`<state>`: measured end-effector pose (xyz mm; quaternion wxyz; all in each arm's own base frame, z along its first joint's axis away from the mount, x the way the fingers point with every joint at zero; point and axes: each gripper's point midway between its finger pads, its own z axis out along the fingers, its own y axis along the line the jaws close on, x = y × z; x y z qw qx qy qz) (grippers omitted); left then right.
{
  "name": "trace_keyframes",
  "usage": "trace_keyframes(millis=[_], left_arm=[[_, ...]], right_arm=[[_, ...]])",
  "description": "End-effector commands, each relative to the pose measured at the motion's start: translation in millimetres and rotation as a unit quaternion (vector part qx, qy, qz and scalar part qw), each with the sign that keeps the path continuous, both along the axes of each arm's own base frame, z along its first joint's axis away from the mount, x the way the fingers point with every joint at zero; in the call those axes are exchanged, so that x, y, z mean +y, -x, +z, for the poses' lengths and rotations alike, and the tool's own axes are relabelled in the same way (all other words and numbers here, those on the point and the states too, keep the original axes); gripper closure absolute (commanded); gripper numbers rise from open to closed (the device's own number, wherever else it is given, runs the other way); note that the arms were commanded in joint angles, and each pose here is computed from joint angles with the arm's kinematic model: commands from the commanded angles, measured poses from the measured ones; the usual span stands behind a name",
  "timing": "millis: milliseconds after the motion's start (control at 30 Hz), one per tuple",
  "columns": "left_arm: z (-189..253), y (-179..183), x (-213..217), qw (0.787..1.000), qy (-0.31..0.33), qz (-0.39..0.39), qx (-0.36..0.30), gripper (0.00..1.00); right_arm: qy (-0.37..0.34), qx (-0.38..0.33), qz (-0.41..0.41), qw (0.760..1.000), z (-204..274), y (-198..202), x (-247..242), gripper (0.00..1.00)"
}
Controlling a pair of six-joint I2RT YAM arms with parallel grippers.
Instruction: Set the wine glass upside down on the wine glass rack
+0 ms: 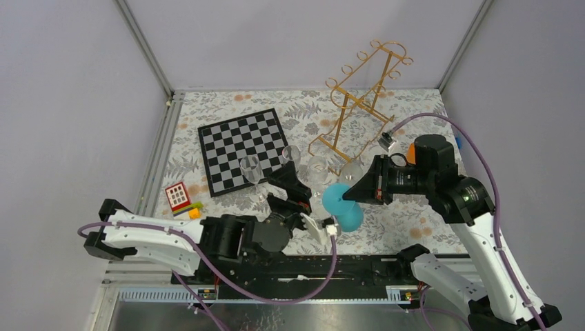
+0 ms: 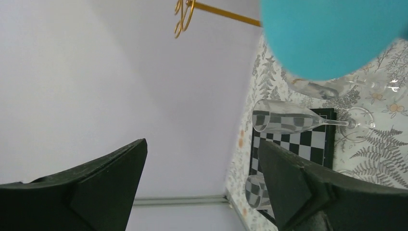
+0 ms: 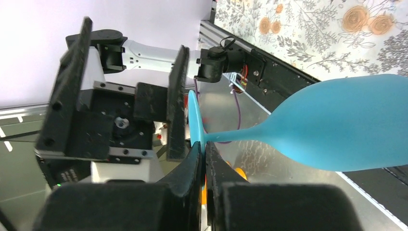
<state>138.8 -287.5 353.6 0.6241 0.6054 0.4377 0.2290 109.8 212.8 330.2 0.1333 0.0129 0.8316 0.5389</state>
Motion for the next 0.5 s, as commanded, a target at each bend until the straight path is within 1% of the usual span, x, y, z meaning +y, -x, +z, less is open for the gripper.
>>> trace_keyframes(millis=[0, 167, 367, 467], left_arm=[[21.8, -12.6, 26.5, 0.991, 0.108, 0.039, 0.074, 0.01], [18.1, -26.3, 42.2, 0.979, 0.135, 0.066, 0.135, 0.01], [15.8, -45.6, 57.5, 0.947, 0.203, 0.115, 0.219, 0.01], [11.4, -54.7, 66.2, 0.930, 0.218, 0.142, 0.260, 0.01]], right_arm=[[0.028, -0.042, -0.003, 0.999, 6.6, 3.2, -8.9, 1.00], [0.084, -0.060, -0.020, 0.994, 0.5, 1.1, -22.9, 1.00], [0.139, -0.061, -0.044, 0.987, -5.2, -4.8, -36.9, 1.00], [0.169, -0.073, -0.061, 0.981, -8.5, -10.8, -46.0, 1.00]])
